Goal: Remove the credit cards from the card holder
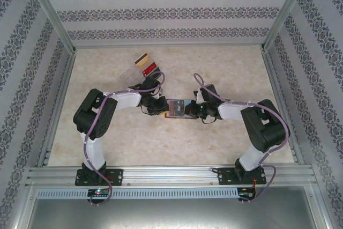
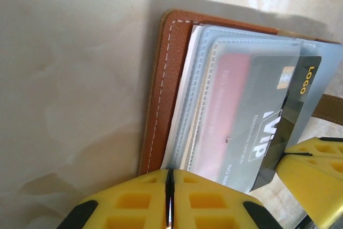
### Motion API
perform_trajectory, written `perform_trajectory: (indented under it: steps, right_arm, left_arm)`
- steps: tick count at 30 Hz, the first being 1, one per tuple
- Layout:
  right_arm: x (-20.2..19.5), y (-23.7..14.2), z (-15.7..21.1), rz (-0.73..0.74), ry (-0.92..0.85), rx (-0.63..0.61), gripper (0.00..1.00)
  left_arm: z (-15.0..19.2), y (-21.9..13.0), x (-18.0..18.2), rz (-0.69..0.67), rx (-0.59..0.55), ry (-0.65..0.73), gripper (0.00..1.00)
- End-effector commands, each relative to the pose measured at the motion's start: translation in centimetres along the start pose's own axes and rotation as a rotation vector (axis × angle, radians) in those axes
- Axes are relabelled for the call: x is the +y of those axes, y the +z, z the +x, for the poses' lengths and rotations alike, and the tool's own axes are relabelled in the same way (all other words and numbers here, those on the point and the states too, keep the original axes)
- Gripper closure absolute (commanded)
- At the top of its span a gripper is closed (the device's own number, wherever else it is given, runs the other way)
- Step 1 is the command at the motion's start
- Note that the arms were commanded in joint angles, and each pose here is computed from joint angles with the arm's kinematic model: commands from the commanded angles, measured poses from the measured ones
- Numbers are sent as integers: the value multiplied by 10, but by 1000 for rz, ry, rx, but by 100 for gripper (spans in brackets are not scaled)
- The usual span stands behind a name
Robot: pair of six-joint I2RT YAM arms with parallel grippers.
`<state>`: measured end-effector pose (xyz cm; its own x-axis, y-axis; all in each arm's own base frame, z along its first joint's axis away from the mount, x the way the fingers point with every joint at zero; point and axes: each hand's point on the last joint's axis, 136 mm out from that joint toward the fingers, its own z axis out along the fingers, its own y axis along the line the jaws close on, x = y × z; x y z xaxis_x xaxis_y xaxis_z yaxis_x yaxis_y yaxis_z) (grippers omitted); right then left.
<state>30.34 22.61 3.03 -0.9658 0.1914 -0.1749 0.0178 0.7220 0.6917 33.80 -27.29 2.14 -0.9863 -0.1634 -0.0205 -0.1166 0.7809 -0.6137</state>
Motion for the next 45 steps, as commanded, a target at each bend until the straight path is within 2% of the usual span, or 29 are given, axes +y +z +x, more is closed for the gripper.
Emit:
perform_trajectory:
  steps: [1,8,13,18,26,33,39,42,45]
  right_arm:
    - [2,-5,2,-14,-18,5,100]
    - [4,-4,-2,-13,-12,2,99]
    - [2,-2,-5,-11,20,-3,81]
    - [1,-3,-8,-18,36,-9,76]
    - [8,2,-17,-43,39,-10,75]
    - [1,10,-17,-23,60,4,74]
    - [7,13,-19,-57,58,12,74]
    - [14,13,-23,-73,47,7,77]
    - [13,11,-28,-61,50,-9,86]
  left_arm:
    - [2,-4,19,-92,-6,-2,88]
    - [-11,-31,-18,-5,-76,78,88]
    - [-9,-24,-36,73,-52,99,89]
    - [-7,-3,-37,67,-13,100,91]
    - [-7,13,-17,3,11,58,94]
    - [6,22,20,-126,49,16,95]
    - [13,27,32,-152,70,-3,95]
    - [14,27,32,-152,71,-1,95]
    - [12,25,30,-149,67,4,95]
